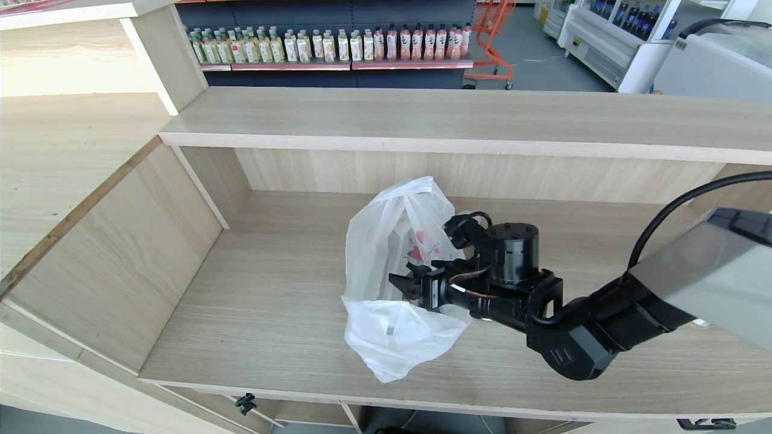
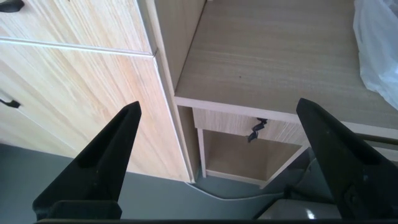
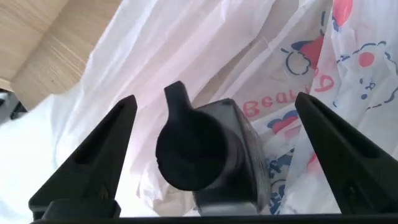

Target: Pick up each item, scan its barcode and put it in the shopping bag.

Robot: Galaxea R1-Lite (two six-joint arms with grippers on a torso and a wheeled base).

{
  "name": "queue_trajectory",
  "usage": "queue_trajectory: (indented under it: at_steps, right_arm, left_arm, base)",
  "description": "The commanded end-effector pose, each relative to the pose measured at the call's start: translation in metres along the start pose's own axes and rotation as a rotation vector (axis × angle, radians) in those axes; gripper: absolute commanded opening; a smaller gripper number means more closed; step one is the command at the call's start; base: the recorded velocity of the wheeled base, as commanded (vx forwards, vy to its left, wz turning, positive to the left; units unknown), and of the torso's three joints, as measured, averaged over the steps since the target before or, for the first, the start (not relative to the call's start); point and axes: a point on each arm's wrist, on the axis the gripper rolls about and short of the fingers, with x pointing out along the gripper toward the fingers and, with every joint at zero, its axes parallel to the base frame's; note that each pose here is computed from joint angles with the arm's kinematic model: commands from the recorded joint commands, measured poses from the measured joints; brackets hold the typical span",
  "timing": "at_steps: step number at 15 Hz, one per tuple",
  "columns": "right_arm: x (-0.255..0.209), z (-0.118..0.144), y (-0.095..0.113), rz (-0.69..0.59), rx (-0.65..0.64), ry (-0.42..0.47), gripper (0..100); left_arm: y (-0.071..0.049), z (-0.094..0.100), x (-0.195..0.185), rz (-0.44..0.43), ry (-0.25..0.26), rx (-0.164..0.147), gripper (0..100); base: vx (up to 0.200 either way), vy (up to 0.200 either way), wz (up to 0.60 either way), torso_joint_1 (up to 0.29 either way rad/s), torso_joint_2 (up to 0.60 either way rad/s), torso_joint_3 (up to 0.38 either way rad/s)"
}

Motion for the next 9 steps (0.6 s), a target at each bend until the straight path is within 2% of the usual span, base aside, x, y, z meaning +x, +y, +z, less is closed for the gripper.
queue_trajectory:
  at_steps: [1, 3, 5, 7, 9]
  right_arm:
    - [-0.05, 0.05, 0.006, 0.014, 0.135, -0.091, 100]
    - [-0.09, 0.065, 0.003, -0.01, 0.172, -0.115, 100]
    - [-0.136, 0.08, -0.02, -0.13, 0.115, -0.16, 100]
    - [-0.164, 0.088, -0.029, -0.198, 0.078, -0.154, 100]
    - [-0.185, 0.09, -0.03, -0.236, 0.095, -0.13, 100]
  left_arm:
    - [0.0, 0.0, 0.0, 0.001, 0.0, 0.0, 100]
    - [0.0, 0.0, 0.0, 0.001, 0.0, 0.0, 100]
    - [0.0, 0.0, 0.0, 0.001, 0.0, -0.001, 100]
    - [0.0, 0.0, 0.0, 0.001, 0.002, 0.001, 100]
    - [0.0, 0.0, 0.0, 0.001, 0.0, 0.0, 100]
  base:
    - [0.0, 0.0, 0.0, 0.0, 0.0, 0.0]
    - [0.0, 0.0, 0.0, 0.0, 0.0, 0.0]
    - [0.0, 0.0, 0.0, 0.0, 0.0, 0.0]
    - [0.0, 0.0, 0.0, 0.0, 0.0, 0.0]
    - [0.0, 0.0, 0.0, 0.0, 0.0, 0.0]
